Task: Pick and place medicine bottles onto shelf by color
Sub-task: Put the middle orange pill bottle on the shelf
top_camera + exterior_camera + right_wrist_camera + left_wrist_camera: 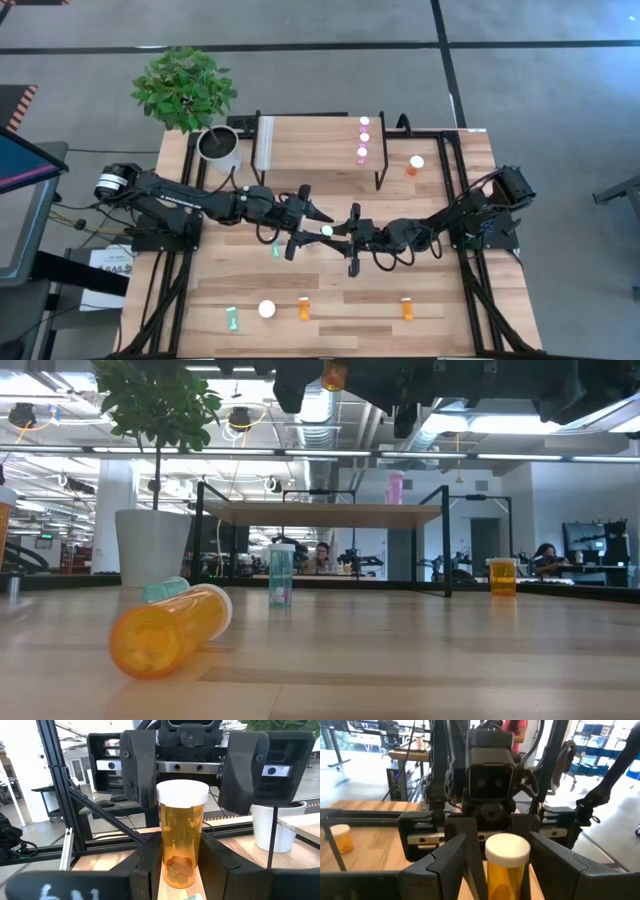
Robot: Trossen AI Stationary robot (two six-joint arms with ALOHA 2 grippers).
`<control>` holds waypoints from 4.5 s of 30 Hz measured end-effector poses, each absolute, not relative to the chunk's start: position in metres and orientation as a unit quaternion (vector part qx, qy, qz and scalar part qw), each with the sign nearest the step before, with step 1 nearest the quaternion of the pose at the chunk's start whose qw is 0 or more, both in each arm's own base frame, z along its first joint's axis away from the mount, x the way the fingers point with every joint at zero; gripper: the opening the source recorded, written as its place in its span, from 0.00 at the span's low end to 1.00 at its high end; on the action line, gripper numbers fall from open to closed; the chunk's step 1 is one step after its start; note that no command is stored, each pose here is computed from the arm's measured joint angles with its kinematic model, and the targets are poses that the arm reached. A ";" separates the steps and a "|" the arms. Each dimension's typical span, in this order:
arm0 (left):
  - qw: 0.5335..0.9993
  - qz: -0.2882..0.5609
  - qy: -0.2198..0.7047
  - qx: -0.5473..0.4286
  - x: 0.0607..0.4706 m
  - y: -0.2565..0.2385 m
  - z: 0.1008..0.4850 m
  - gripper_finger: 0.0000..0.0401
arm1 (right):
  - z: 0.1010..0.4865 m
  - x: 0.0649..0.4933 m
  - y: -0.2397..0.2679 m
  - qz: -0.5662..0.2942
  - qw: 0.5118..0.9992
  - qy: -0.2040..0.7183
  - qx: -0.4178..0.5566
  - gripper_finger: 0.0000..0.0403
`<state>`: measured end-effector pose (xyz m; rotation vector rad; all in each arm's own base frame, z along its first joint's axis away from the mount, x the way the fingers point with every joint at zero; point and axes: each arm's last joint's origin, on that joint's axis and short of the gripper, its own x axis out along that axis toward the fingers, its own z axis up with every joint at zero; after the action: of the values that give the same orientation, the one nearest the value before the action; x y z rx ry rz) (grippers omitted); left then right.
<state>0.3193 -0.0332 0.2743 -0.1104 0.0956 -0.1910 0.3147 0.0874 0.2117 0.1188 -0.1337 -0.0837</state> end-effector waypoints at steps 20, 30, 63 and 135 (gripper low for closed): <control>0.992 -0.098 0.051 -0.060 0.319 -0.034 0.274 0.34 | 0.212 0.315 0.087 -0.042 0.995 -0.067 0.060 0.31; 0.991 -0.106 0.053 -0.061 0.319 -0.034 0.274 0.24 | 0.212 0.314 0.090 -0.038 0.995 -0.066 0.058 0.31; 0.999 0.019 0.024 -0.040 0.308 0.030 0.291 0.26 | 0.235 0.248 0.117 -0.173 0.981 0.090 0.003 0.68; 0.961 0.268 -0.017 -0.060 0.363 0.216 0.222 0.26 | 0.221 0.171 0.098 -0.124 0.988 -0.040 0.081 0.68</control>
<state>0.3632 0.2158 0.2222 -0.1217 -0.0353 0.5425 0.1708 0.0978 0.2206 0.1629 -0.0802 -0.2484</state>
